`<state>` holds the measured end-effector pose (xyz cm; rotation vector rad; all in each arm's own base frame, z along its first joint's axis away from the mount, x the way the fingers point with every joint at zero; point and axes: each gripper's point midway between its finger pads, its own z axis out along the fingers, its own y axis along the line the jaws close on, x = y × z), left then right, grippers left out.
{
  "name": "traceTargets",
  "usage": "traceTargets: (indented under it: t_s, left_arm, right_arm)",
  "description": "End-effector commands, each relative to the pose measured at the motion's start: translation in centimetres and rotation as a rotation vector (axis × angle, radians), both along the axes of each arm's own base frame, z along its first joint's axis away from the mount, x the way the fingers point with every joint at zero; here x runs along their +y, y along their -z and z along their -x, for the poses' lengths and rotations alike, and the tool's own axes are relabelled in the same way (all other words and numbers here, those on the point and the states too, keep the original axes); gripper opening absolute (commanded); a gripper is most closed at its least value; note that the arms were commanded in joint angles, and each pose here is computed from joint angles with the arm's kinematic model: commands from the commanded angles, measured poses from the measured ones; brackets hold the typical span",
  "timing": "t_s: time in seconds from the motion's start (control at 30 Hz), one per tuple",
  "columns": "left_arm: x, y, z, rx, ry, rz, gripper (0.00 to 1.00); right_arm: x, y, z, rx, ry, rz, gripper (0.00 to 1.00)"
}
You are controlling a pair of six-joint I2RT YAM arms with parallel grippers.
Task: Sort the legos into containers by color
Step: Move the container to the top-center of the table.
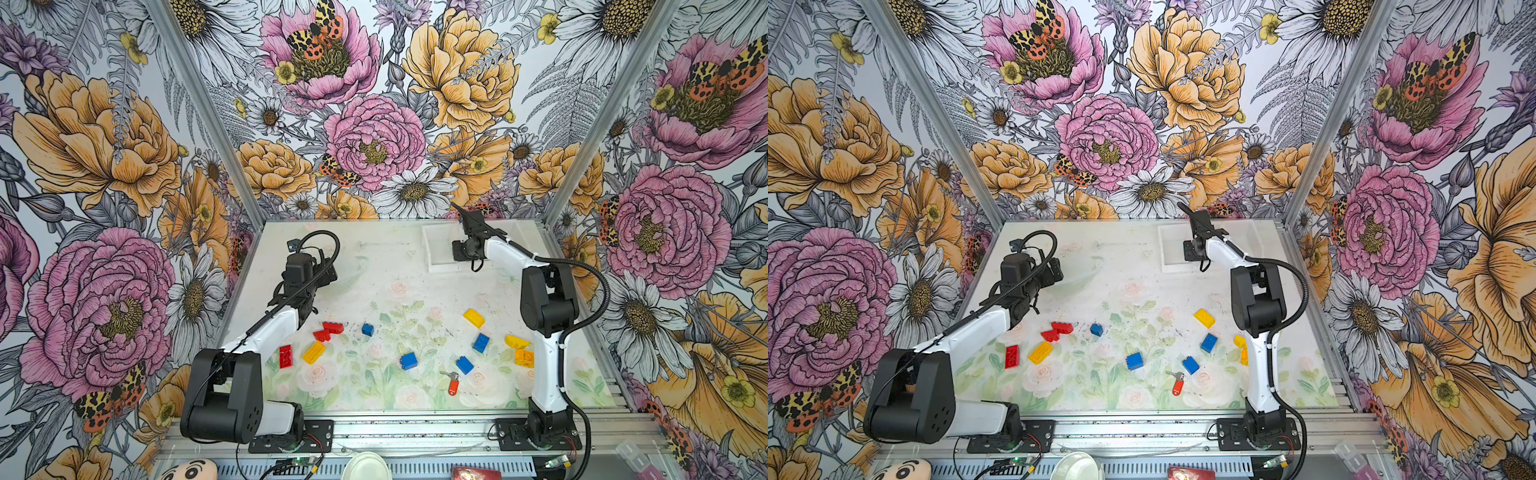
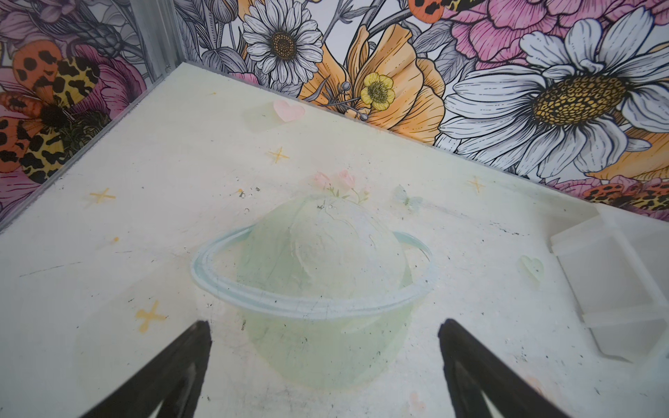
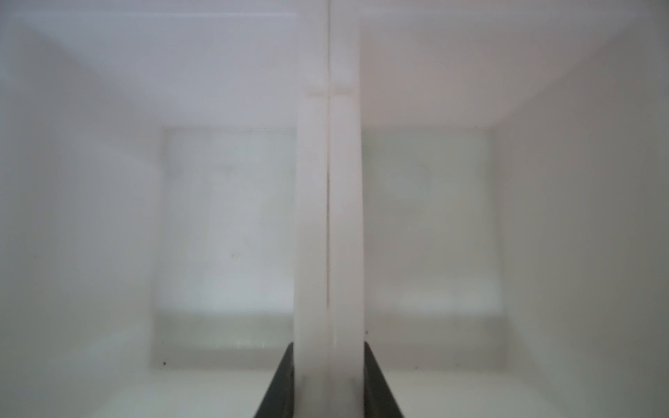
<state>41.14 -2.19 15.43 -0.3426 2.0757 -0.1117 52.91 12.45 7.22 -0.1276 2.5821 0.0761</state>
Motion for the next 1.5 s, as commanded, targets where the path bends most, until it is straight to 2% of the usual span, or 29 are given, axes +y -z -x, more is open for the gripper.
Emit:
traceTargets:
  t_s: [0.0,0.23,0.4,0.7,1.0,1.07,1.13,1.27,1.47]
  left_arm:
    - [-0.5,-0.7,0.0,-0.021,0.004,0.025,0.99]
    - [-0.7,-0.7,0.4,-0.024,0.006,0.027,0.99]
    - [-0.7,-0.8,0.9,-0.025,0.002,0.024,0.99]
    - [-0.3,-1.1,1.9,-0.025,-0.010,0.015,0.99]
    - [-0.1,-1.1,2.6,-0.019,-0.016,0.010,0.99]
    - [0.0,-1.0,2.7,-0.017,-0.017,0.009,0.99]
    - [0.0,-1.1,2.8,-0.017,-0.017,0.008,0.99]
    - [-0.1,-1.2,2.8,-0.019,-0.015,0.010,0.99]
    - [-0.9,-1.6,2.6,-0.019,0.002,0.015,0.99]
  right_arm:
    - [2.7,0.5,3.2,0.068,0.018,-0.047,0.02]
    - [7.7,1.4,7.9,0.120,0.027,-0.072,0.00]
    - [10.8,1.0,10.1,0.129,0.045,-0.108,0.00]
    - [16.7,0.2,12.1,0.145,0.047,-0.203,0.00]
    - [20.7,0.6,13.4,0.150,-0.008,-0.214,0.00]
    - [21.1,0.6,13.3,0.150,-0.015,-0.217,0.05]
    - [21.2,0.4,13.1,0.146,-0.022,-0.217,0.16]
    - [21.2,-0.5,13.0,0.125,-0.039,-0.218,0.31]
    - [20.8,-3.8,13.2,0.068,-0.074,-0.234,0.47]
